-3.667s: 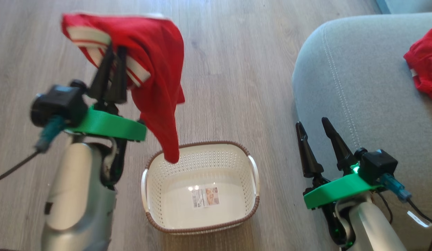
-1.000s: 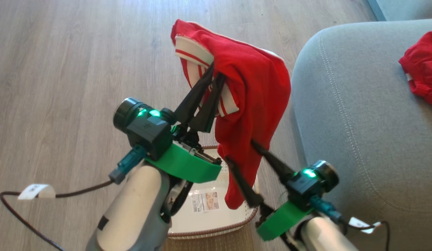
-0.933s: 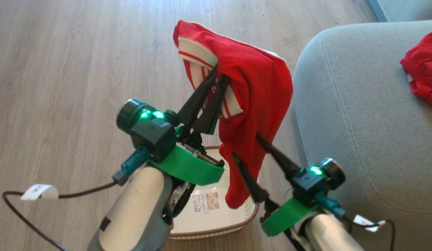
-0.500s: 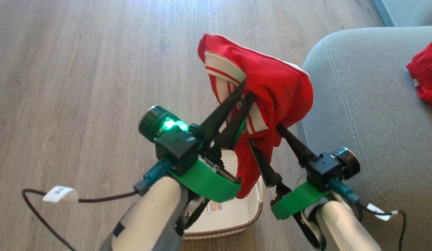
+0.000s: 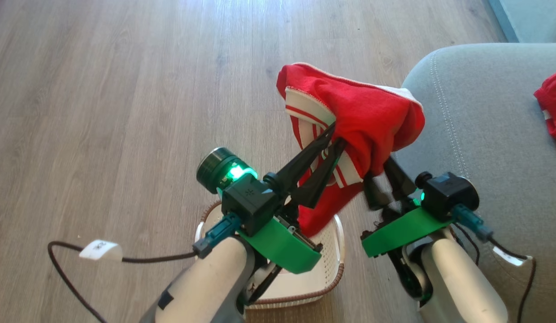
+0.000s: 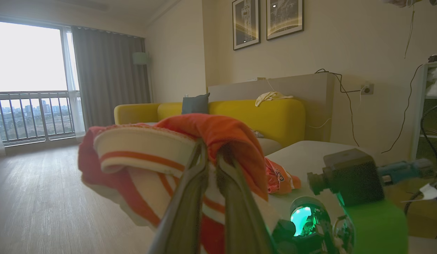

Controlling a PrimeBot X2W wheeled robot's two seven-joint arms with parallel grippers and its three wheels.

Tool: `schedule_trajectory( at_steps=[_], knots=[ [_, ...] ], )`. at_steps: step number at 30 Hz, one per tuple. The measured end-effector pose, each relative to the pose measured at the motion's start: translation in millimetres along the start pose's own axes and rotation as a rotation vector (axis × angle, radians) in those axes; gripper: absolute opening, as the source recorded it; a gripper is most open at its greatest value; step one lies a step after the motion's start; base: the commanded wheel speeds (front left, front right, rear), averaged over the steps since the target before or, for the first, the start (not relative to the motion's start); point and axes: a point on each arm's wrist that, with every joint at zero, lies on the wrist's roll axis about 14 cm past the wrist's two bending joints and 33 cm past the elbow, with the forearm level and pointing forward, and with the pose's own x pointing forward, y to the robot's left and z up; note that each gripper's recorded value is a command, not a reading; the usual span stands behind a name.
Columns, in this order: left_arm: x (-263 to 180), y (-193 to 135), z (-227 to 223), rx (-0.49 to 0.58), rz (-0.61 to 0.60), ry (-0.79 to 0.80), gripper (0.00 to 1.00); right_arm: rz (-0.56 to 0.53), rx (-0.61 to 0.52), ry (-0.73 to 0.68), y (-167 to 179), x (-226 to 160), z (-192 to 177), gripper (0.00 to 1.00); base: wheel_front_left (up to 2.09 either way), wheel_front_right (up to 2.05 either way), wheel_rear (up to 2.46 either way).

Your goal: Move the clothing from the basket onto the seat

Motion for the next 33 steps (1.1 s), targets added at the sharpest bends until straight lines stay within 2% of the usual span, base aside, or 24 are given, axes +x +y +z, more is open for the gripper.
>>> schedule_trajectory(
  at_steps=[7,9,11,24,25,27,29,33],
  knots=[
    [-2,1,0,0.003,0.007,0.005,0.0,-0.031,0.062,-0.032,-8,1,9,0.0,0.0,0.0,0.0],
    [-6,-1,-5,-0.015,0.005,0.02,0.0,-0.073,0.159,-0.073,-18,1,18,0.0,0.0,0.0,0.0],
    [-11,-6,-14,-0.031,-0.006,0.048,0.0,-0.102,0.201,-0.106,-27,1,27,0.0,0.0,0.0,0.0],
    [-28,-5,-42,-0.042,-0.012,0.142,0.0,-0.12,0.259,-0.187,-36,6,47,0.0,0.0,0.0,0.0],
    [-29,-6,-45,-0.045,-0.018,0.152,0.19,-0.119,0.259,-0.189,-36,7,48,0.0,0.0,0.0,0.0],
    [-33,-6,-51,-0.053,-0.021,0.172,0.45,-0.117,0.26,-0.194,-36,8,49,0.0,0.0,0.0,0.0],
    [-35,-5,-54,-0.055,-0.019,0.182,1.0,-0.117,0.26,-0.2,-37,8,51,0.0,0.0,0.0,0.0],
    [-38,-1,-60,-0.032,-0.015,0.203,1.0,-0.126,0.254,-0.21,-40,8,54,0.0,0.0,0.0,0.0]
  ],
)
